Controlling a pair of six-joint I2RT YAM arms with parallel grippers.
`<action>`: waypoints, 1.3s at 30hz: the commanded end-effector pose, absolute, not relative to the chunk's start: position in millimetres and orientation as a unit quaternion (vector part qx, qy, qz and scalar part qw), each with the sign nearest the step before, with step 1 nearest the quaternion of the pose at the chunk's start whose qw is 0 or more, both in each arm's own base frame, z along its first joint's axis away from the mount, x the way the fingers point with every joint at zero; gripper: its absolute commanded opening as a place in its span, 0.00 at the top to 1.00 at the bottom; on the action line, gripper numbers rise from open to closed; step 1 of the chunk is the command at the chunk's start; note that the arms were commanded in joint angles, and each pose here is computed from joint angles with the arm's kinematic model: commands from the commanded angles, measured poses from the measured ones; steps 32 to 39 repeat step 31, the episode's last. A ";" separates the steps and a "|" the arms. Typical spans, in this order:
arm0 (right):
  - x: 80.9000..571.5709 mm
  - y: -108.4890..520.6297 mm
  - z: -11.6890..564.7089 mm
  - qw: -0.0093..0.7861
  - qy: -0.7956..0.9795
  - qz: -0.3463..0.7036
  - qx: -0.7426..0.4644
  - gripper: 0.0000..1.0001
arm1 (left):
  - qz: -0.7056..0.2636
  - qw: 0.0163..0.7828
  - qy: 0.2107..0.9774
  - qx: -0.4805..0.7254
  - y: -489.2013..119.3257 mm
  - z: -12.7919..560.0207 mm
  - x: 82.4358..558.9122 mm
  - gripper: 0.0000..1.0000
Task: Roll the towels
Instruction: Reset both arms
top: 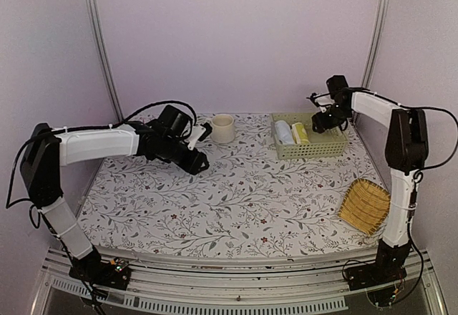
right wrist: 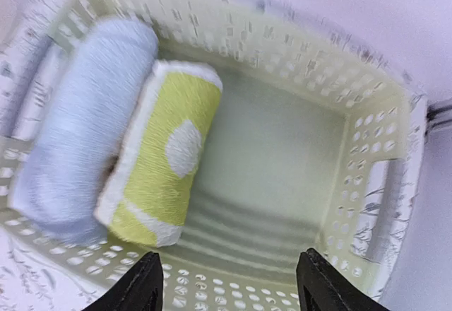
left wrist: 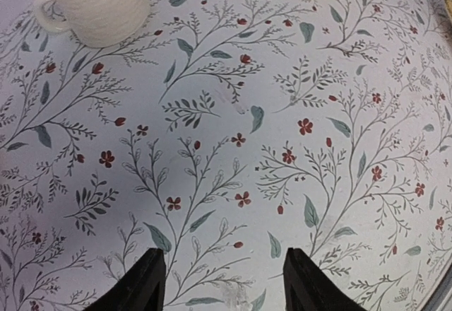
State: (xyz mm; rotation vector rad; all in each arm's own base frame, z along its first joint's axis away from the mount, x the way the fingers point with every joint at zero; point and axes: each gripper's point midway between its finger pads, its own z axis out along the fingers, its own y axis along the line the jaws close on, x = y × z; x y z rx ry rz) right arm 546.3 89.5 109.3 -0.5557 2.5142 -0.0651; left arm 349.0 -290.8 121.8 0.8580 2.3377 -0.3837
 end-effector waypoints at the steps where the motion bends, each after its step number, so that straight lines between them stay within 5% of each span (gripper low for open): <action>1: 513.7 111.5 250.4 0.434 0.869 0.049 -0.232 0.30 | -0.094 0.377 0.880 0.272 -256.0 178.7 381.3 0.37; 2: 503.2 111.3 267.5 0.455 0.857 0.052 -0.236 0.29 | -0.087 0.391 0.877 0.265 -250.5 190.8 384.1 0.32; 3: 494.4 111.5 278.8 0.471 0.847 0.055 -0.240 0.28 | -0.082 0.406 0.873 0.256 -244.2 205.1 386.4 0.11; 4: 483.4 111.6 293.3 0.487 0.837 0.056 -0.243 0.27 | -0.078 0.417 0.871 0.249 -239.4 215.7 388.3 0.02; 7: 451.2 111.6 326.6 0.520 0.815 0.075 -0.245 0.23 | -0.065 0.454 0.857 0.234 -228.5 251.8 390.9 0.02; 11: 411.0 114.0 354.9 0.553 0.792 0.111 -0.234 0.00 | -0.031 0.516 0.833 0.199 -206.9 299.4 393.7 0.02; 20: 355.9 80.1 373.4 0.661 0.735 0.117 -0.098 0.01 | -0.006 0.622 0.771 0.134 -167.8 329.1 375.2 0.02; 39: 357.2 81.5 362.3 0.650 0.744 0.126 -0.093 0.01 | -0.001 0.631 0.764 0.135 -160.7 327.6 367.4 0.02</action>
